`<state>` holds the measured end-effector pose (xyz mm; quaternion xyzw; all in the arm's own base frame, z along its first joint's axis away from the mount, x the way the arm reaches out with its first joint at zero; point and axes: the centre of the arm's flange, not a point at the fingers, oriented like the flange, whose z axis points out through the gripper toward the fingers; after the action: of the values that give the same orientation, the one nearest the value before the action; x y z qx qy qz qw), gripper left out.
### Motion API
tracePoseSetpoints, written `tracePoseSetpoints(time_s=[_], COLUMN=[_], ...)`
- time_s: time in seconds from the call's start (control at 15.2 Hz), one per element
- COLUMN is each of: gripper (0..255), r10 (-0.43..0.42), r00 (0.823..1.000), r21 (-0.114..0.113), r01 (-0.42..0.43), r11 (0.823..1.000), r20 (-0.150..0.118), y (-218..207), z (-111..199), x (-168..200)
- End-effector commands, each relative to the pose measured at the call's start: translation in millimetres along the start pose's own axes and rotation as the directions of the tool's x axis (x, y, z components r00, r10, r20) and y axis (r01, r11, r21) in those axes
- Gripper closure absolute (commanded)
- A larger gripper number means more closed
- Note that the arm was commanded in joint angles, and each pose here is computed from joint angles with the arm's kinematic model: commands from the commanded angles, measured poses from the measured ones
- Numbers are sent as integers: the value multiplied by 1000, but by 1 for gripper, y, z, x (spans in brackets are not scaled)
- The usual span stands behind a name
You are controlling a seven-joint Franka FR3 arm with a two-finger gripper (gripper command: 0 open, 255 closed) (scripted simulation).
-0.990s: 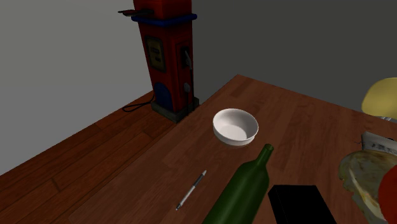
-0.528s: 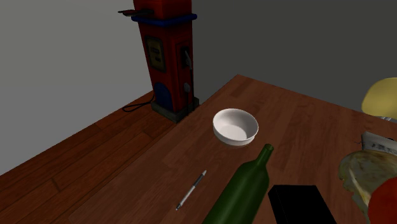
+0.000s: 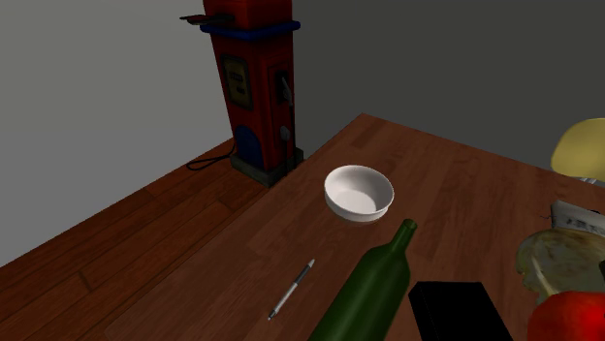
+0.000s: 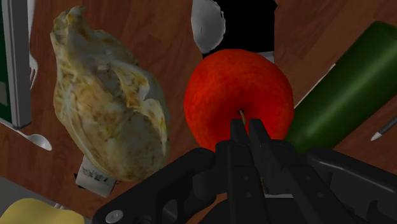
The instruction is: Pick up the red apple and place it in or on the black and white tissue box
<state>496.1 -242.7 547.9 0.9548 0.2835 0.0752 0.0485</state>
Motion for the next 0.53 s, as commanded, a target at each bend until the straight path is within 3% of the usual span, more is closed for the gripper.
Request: tracePoseSetpoints(time_s=[0.0,0.46], gripper=[255,255], r10=[0,0], r00=[1000,1000], r21=[-1,-1], r01=[0,0], r11=[1000,1000], r20=[0,0], y=[-1,-6], z=[10,46], x=[-2,-6])
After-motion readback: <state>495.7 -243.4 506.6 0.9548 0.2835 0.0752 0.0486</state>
